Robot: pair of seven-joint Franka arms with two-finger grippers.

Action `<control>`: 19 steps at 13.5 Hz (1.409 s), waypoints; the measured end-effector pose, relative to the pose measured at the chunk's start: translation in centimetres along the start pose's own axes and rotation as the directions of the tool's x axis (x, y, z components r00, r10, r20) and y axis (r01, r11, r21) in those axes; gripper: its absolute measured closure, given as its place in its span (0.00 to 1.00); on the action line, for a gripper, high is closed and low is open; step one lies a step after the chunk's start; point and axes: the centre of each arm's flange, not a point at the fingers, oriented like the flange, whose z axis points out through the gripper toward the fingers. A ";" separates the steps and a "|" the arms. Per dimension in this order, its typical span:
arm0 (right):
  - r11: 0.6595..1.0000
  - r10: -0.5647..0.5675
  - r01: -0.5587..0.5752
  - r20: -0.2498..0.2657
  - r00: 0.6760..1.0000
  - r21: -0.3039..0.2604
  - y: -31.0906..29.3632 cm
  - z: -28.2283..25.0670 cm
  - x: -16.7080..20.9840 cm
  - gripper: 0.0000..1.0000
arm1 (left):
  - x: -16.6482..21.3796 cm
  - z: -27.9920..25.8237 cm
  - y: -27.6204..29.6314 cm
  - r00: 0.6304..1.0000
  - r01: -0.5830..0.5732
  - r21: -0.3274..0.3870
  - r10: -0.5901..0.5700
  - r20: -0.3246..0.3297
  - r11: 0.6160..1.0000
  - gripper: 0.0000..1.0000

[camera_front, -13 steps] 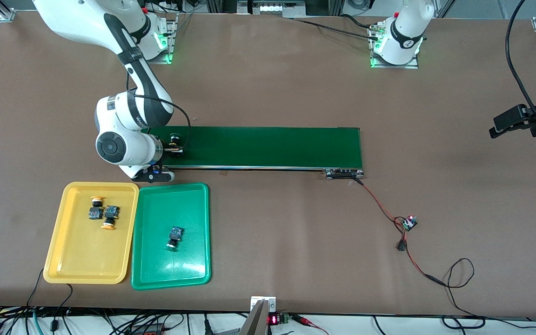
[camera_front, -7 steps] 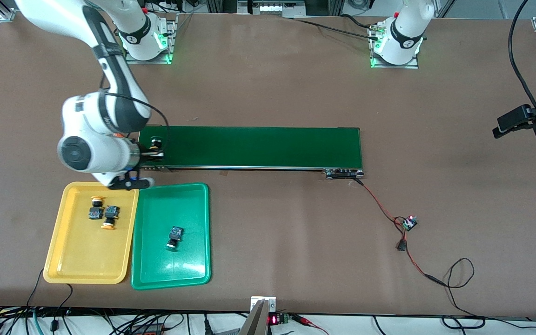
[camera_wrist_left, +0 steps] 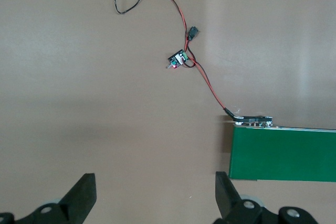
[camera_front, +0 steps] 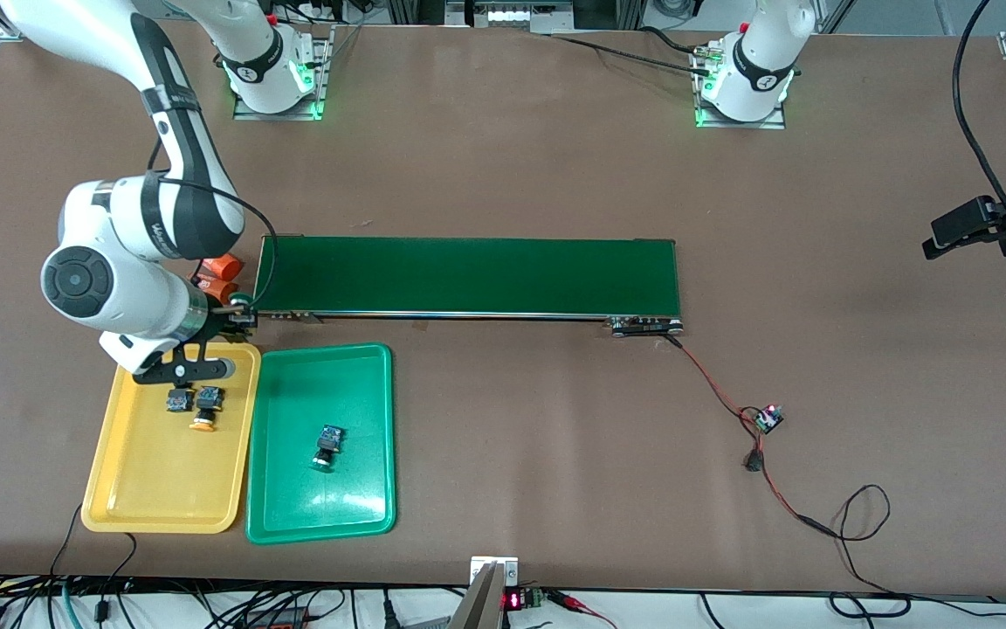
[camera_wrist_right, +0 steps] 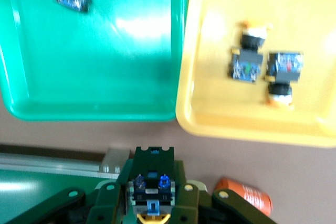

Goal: Sort buttons by color to trays
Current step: 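Carry the dark-capped button with the right gripper over the green tray, then lower the button into the green tray and open the right gripper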

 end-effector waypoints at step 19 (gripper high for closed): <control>0.999 -0.044 0.038 -0.353 0.934 -0.026 -2.6 7.0 6.7 0.00 | 0.5 1.0 0.3 1.000 -0.005 -0.001 0.005 0.013 1.000 0.00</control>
